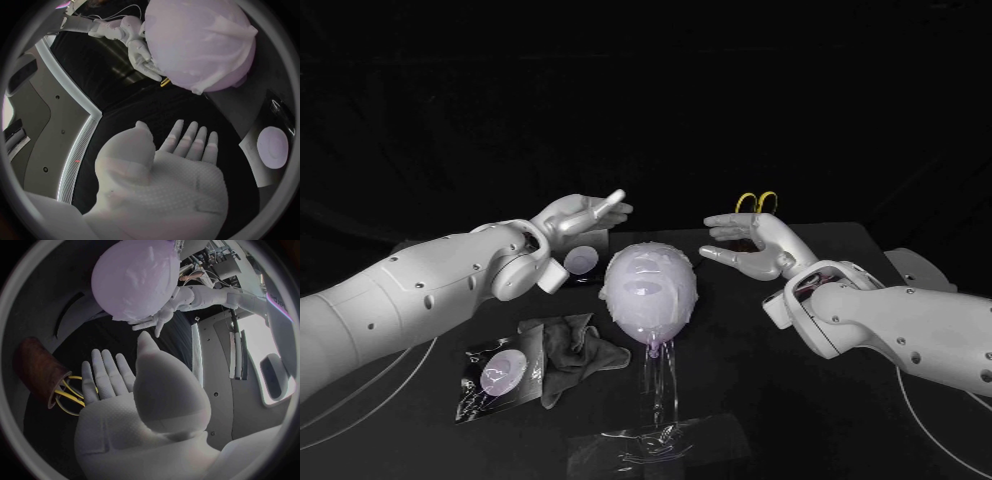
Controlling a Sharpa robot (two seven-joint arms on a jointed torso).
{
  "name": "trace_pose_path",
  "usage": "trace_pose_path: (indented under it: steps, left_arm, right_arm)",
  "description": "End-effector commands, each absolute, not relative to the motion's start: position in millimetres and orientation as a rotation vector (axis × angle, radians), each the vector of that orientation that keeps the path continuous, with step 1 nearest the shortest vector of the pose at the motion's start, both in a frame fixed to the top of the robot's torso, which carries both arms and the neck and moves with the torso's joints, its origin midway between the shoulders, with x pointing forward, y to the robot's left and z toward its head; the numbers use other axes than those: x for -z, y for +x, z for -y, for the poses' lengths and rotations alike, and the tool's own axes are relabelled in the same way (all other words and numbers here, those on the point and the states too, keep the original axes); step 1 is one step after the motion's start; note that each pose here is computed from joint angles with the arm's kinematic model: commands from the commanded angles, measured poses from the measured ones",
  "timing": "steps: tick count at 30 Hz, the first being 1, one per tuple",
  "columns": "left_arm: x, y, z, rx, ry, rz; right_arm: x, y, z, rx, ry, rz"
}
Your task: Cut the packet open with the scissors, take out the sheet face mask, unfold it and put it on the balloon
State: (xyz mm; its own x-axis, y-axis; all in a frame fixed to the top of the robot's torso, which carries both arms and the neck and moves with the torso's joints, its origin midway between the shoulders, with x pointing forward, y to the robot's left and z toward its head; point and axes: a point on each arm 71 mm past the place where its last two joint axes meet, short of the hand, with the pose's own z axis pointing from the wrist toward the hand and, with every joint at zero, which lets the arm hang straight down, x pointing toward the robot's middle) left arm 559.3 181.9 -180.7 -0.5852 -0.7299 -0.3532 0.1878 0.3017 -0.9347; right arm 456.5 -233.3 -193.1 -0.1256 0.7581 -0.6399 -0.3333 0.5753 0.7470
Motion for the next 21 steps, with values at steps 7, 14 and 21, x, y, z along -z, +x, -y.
trace_pose_path:
  steps: [7,14,21]
  left_arm:
    - [165.5,542.7,-219.7,1.535,-0.796,-1.408]
    - [167.6,517.1,-240.8,1.637,-0.94,-1.312]
    - [170.1,501.9,-249.0,1.665,-0.984,-1.286]
  right_arm:
    - [203.2,470.4,244.3,-1.147,0.625,-1.467]
    - [204.3,475.1,247.3,-1.194,0.684,-1.448]
    - [204.2,474.6,248.2,-1.207,0.693,-1.443]
